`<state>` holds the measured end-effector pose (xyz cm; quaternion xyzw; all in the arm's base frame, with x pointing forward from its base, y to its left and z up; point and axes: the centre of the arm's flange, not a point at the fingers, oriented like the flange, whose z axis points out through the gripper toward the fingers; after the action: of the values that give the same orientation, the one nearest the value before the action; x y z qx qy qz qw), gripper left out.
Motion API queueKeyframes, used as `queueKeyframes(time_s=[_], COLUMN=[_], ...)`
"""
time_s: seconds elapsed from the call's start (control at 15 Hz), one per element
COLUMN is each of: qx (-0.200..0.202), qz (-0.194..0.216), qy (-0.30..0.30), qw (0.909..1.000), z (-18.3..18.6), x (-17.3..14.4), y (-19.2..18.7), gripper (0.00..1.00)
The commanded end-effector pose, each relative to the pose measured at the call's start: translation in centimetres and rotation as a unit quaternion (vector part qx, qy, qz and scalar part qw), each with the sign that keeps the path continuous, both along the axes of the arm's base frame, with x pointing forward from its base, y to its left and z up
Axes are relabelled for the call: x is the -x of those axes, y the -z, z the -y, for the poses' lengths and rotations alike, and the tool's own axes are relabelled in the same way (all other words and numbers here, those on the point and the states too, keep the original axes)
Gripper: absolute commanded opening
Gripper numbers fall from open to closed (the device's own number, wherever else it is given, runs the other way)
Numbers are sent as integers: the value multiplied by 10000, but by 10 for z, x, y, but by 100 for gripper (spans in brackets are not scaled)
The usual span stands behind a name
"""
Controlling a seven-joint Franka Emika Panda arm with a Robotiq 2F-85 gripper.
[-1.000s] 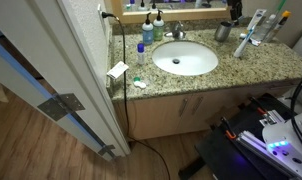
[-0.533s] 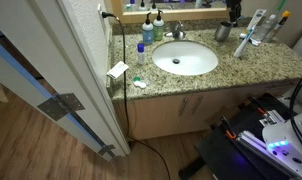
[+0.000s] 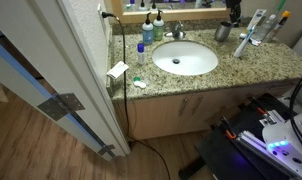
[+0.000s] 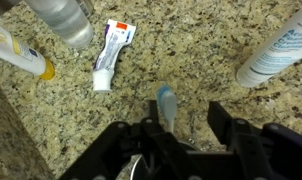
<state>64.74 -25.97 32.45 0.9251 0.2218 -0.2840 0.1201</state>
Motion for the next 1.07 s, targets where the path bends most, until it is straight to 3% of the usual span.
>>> queueKeyframes(time_s=[0.0, 0.27, 0.53, 0.8, 1.0], qx=[81, 183, 25, -253, -199], qz=[56, 43, 127, 636, 1057], qy=[-51, -78, -21, -56, -98], qw=[9999, 9998, 9999, 9976, 9941], z=[-1, 3, 6, 7, 21], x=[3, 3, 7, 27, 51], y=[-5, -6, -19, -81, -139], gripper=[26, 1, 2, 2, 2])
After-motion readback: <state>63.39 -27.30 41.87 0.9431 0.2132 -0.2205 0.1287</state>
